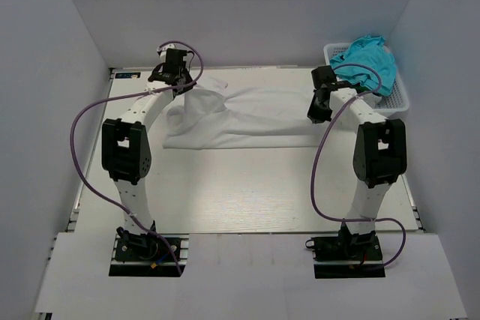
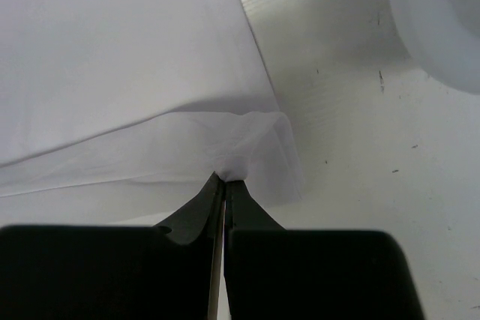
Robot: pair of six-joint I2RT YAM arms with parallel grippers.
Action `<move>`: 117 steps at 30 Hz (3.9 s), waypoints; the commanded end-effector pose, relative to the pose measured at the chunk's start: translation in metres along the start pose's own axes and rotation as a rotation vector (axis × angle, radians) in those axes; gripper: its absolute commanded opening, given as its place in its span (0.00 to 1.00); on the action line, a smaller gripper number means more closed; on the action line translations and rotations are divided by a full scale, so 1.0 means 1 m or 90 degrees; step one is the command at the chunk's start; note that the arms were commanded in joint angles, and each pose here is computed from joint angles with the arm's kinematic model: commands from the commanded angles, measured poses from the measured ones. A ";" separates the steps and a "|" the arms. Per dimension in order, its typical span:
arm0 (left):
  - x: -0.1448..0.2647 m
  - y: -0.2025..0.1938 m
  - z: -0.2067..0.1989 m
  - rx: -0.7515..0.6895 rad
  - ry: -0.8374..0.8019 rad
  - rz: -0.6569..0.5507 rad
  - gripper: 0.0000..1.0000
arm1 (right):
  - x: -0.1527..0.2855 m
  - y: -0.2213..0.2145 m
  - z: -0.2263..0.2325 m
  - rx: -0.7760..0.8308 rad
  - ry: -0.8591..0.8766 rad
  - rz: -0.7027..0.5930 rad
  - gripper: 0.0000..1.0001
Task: Fold and stack the t-shirts
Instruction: Fold the flattened tshirt in 1/3 of the way, then grap the side of the flattened tshirt furthest away from the robot with both arms
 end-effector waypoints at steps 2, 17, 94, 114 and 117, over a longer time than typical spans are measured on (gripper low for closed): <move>-0.015 0.014 -0.007 0.000 -0.019 -0.012 0.00 | -0.007 0.014 0.009 -0.012 0.001 -0.016 0.02; -0.002 0.016 0.000 -0.002 0.007 0.044 1.00 | 0.019 0.009 0.035 0.044 0.166 -0.001 0.90; -0.029 -0.037 0.032 -0.024 0.030 0.126 0.89 | 0.023 -0.074 0.068 0.154 0.165 -0.032 0.90; -0.092 -0.056 0.026 -0.128 -0.015 0.124 0.58 | 0.009 -0.018 0.027 0.111 0.051 -0.099 0.90; -0.099 -0.066 0.027 -0.137 -0.018 0.140 0.52 | 0.003 -0.010 0.027 0.109 0.041 -0.106 0.90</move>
Point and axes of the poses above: each gripper's point midway between its finger pads, its own x axis back along the fingers, its own z axis along the line the jaws close on, y = z × x, the point moved 8 cm from there along x, back along the fingers, and after that the axes turned 14 degrees about -x, right-handed, at the moved point
